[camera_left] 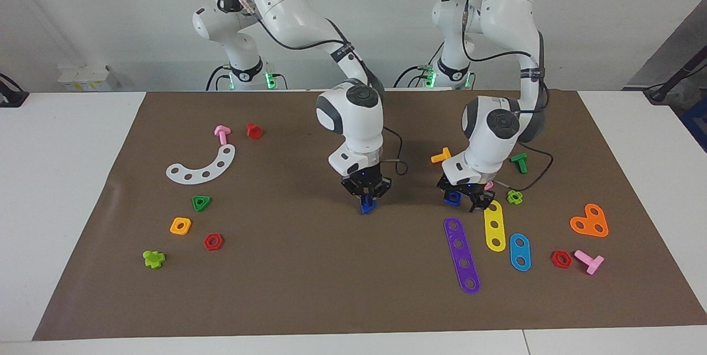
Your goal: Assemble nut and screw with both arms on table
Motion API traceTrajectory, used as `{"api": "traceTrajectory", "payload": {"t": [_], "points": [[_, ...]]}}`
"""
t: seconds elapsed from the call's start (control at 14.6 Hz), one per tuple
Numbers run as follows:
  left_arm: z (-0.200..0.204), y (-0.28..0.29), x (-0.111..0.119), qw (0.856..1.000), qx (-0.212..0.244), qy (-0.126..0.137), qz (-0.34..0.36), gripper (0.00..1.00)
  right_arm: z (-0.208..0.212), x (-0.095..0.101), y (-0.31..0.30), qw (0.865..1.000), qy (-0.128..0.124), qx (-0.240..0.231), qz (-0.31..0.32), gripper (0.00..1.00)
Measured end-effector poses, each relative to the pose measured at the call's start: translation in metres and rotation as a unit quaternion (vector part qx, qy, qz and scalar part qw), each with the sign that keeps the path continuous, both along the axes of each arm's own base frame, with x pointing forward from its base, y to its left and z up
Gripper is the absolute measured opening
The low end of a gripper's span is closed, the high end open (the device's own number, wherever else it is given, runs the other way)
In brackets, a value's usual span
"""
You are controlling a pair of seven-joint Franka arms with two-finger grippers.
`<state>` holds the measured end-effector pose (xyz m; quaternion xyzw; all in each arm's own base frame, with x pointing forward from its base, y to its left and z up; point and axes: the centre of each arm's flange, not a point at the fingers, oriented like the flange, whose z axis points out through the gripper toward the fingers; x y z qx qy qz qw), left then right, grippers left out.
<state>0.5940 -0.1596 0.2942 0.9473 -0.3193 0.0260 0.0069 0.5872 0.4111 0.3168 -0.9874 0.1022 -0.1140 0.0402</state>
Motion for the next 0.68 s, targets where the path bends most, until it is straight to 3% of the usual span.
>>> {"api": "traceTrajectory", "payload": {"t": [0.27,0.48,0.68], "points": [[-0.001,0.000,-0.001,1.000,0.001,0.001,-0.007,0.82,0.007,0.004,-0.003,1.000,-0.005,0.002,-0.004,0.68],[-0.001,0.000,-0.001,1.000,0.001,0.001,-0.007,0.81,0.056,0.023,-0.037,0.999,-0.015,0.006,-0.034,0.98],[0.003,0.002,0.001,1.000,0.000,-0.003,-0.006,0.82,0.124,0.038,-0.100,0.998,-0.014,0.001,-0.067,1.00]]}}
